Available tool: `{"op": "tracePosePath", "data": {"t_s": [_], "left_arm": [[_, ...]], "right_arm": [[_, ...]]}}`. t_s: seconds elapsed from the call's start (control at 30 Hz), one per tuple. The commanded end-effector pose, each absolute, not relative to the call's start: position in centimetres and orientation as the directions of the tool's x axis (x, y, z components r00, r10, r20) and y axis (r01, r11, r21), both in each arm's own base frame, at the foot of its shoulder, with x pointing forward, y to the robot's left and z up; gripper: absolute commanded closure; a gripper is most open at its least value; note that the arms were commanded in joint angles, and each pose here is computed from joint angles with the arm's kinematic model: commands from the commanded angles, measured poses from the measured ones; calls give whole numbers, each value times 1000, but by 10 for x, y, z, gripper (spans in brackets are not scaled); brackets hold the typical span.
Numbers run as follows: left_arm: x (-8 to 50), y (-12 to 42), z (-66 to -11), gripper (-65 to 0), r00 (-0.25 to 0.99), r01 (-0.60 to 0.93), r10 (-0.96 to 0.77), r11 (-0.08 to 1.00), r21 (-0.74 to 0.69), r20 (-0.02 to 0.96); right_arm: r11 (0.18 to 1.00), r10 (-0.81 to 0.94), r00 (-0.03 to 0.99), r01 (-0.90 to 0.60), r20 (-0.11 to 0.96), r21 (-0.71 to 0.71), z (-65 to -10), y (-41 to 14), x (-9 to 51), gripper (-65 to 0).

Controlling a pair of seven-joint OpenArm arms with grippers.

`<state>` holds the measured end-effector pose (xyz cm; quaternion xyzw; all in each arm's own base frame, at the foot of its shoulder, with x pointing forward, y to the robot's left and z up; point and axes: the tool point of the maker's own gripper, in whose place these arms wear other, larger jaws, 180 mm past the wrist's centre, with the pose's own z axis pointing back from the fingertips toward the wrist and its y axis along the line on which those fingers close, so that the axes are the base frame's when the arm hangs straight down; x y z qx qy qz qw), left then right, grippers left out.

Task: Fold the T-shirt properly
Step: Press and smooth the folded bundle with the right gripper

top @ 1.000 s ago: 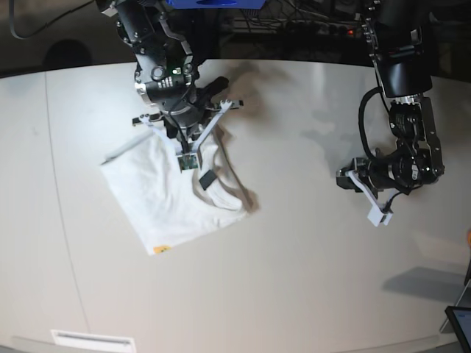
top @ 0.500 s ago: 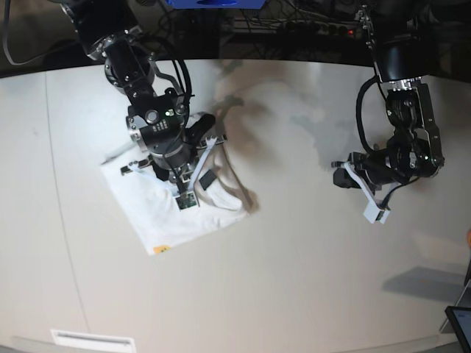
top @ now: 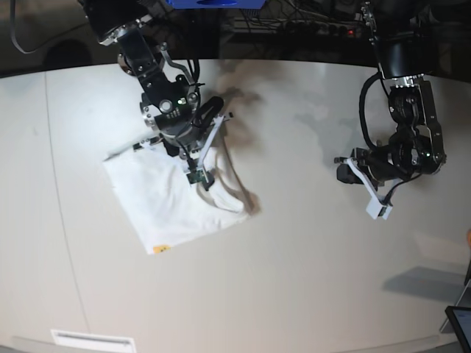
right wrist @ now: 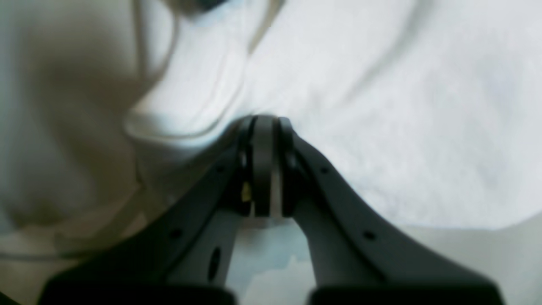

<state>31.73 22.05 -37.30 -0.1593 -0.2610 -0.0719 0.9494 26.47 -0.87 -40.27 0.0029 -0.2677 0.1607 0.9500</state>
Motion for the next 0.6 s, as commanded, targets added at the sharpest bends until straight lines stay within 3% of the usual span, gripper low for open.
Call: {"op": "tracePosePath", "data": {"t_s": [0.0, 0.23, 0.33, 0.57], "left_arm": [[329, 225, -357, -20, 823, 229, -49, 940, -253, 566], [325, 286, -335, -20, 779, 65, 104, 968, -244, 618], [320, 303, -324, -20, 766, 53, 85, 979, -195, 637], [310, 319, -308, -20, 751, 53, 40, 991, -121, 659]], "right_arm": [[950, 291, 796, -308, 531, -59, -397, 1, 270, -36], [950, 260, 805, -312, 533, 8, -402, 35, 271, -36], [942, 273, 792, -336, 547, 16, -399, 47, 281, -36], [908, 203, 798, -370, 567, 195, -376, 81, 313, -36]]}}
